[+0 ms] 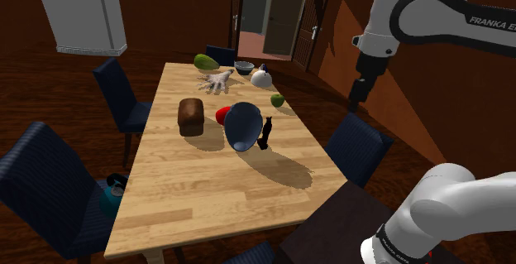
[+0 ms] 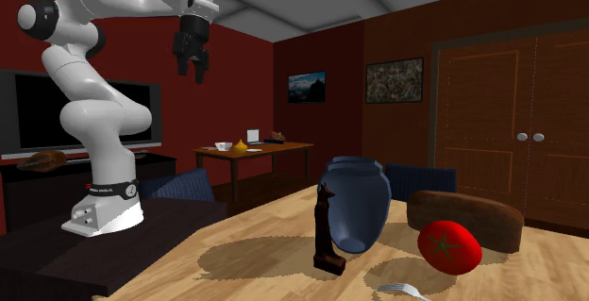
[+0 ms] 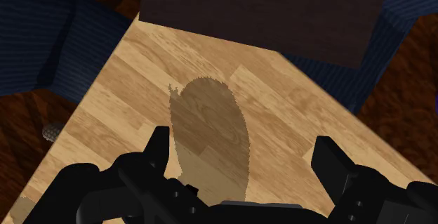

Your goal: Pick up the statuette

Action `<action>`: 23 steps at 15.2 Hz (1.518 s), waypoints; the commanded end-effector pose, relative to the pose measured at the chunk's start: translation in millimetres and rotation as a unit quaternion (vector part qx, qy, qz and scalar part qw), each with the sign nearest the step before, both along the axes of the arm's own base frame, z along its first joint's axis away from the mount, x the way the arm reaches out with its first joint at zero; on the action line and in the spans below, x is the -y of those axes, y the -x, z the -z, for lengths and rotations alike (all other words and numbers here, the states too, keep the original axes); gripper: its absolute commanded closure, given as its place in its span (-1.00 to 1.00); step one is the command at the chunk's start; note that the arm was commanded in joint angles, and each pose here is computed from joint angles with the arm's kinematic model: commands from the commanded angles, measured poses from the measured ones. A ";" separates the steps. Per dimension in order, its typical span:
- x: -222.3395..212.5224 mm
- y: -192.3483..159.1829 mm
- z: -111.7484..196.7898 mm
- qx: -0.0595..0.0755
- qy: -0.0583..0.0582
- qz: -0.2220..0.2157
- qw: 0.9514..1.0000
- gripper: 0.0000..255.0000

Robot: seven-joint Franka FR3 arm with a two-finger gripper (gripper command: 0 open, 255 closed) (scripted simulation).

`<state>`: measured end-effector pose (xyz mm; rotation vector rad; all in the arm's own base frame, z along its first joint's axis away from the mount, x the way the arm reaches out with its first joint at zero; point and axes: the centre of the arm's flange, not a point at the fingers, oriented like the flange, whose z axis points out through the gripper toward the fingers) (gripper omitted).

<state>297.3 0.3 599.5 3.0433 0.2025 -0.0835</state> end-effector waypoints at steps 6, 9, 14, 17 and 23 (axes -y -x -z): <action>33.5 -27.1 46.4 0.031 -0.022 -0.047 0.998 -1.00; 51.3 -46.1 74.1 0.049 -0.035 -0.075 0.995 -1.00; 76.7 -82.2 119.5 0.079 -0.057 -0.122 0.988 -1.00; 89.3 -106.2 146.1 0.098 -0.070 -0.150 0.981 -1.00; 108.1 -159.0 197.4 0.133 -0.096 -0.205 0.965 -1.00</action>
